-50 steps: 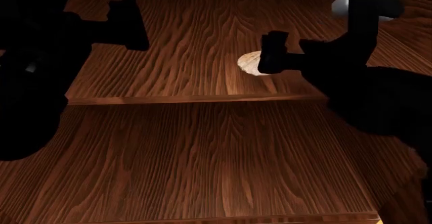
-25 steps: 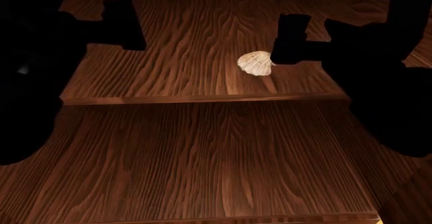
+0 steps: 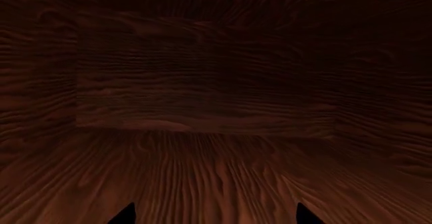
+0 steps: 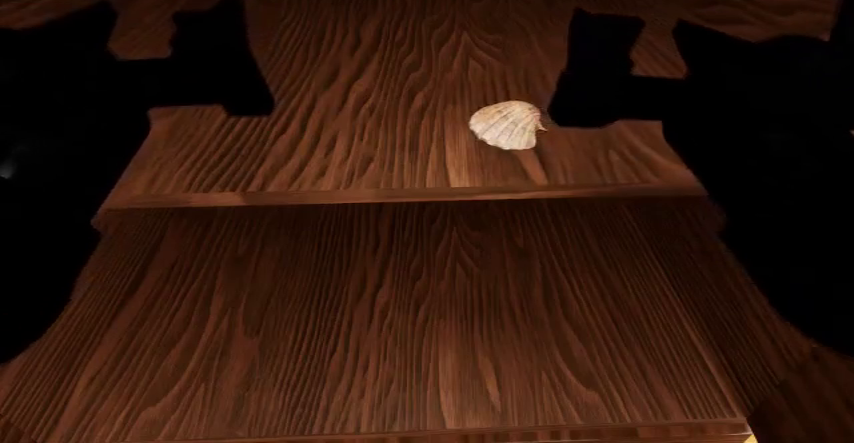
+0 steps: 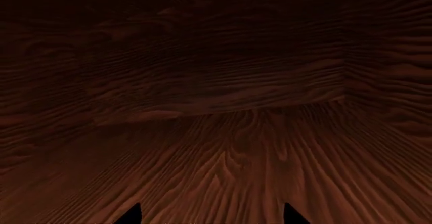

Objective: Pick the scallop from the counter and place it in the cabinet.

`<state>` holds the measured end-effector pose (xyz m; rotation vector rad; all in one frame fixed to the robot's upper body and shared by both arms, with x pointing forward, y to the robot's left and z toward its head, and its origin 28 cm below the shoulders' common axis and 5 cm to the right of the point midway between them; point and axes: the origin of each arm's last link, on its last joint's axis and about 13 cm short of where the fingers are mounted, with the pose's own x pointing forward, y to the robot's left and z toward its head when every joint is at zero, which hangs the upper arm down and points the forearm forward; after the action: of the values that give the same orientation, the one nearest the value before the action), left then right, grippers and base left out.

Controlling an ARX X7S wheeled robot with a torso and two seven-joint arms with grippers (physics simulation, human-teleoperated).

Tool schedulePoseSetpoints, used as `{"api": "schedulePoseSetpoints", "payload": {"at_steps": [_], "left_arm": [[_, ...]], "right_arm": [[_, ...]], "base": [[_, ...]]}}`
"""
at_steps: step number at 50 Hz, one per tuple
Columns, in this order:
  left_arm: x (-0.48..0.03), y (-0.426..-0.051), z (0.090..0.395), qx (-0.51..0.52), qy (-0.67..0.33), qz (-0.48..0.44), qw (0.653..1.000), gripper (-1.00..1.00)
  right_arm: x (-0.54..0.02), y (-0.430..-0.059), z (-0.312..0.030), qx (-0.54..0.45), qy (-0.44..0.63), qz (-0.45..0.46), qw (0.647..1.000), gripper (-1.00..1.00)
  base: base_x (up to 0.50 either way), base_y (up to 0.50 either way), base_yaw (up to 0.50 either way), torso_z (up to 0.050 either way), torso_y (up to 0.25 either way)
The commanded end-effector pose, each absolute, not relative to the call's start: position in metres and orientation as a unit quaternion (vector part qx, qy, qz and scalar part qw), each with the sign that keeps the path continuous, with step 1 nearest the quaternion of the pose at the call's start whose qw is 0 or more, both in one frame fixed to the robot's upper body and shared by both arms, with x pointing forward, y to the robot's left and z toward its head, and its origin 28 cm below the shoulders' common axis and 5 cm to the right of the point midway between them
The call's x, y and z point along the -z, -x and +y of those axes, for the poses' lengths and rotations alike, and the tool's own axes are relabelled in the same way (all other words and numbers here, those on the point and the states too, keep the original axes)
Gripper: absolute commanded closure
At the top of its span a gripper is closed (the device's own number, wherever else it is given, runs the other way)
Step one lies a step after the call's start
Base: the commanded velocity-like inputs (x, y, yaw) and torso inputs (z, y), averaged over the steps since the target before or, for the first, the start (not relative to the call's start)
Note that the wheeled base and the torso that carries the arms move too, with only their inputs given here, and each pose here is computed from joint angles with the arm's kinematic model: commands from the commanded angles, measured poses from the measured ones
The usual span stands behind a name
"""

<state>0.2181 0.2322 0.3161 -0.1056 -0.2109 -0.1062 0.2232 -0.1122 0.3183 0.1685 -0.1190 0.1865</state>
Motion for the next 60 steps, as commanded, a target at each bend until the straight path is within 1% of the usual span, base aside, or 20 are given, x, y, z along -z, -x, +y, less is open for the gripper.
{"api": "schedulePoseSetpoints", "payload": {"at_steps": [1,10,24,39,60], "left_arm": [[-0.317,-0.203,0.233,0.057,0.06,-0.098,0.992,-1.0],[-0.312,-0.191,0.238,0.05,0.038,-0.097,0.993,-1.0],[-0.305,-0.183,0.242,0.049,0.019,-0.087,0.995,-1.0],[-0.295,-0.172,0.242,0.061,0.003,-0.071,0.996,-1.0],[-0.291,-0.167,0.245,0.048,0.048,-0.051,0.996,-1.0]], "right_arm": [[-0.315,-0.207,-0.111,-0.09,-0.085,-0.063,0.99,-1.0],[-0.302,-0.185,-0.108,-0.09,-0.106,-0.046,0.989,-1.0],[-0.299,-0.175,-0.111,-0.082,-0.108,-0.04,0.99,-1.0],[-0.3,-0.165,-0.108,-0.091,-0.089,-0.04,0.991,-1.0],[-0.287,-0.157,-0.108,-0.084,-0.061,-0.019,0.994,-1.0]], "base": [[0.0,0.0,0.0,0.0,0.0],[0.0,0.0,0.0,0.0,0.0],[0.0,0.0,0.0,0.0,0.0],[0.0,0.0,0.0,0.0,0.0],[0.0,0.0,0.0,0.0,0.0]]}}
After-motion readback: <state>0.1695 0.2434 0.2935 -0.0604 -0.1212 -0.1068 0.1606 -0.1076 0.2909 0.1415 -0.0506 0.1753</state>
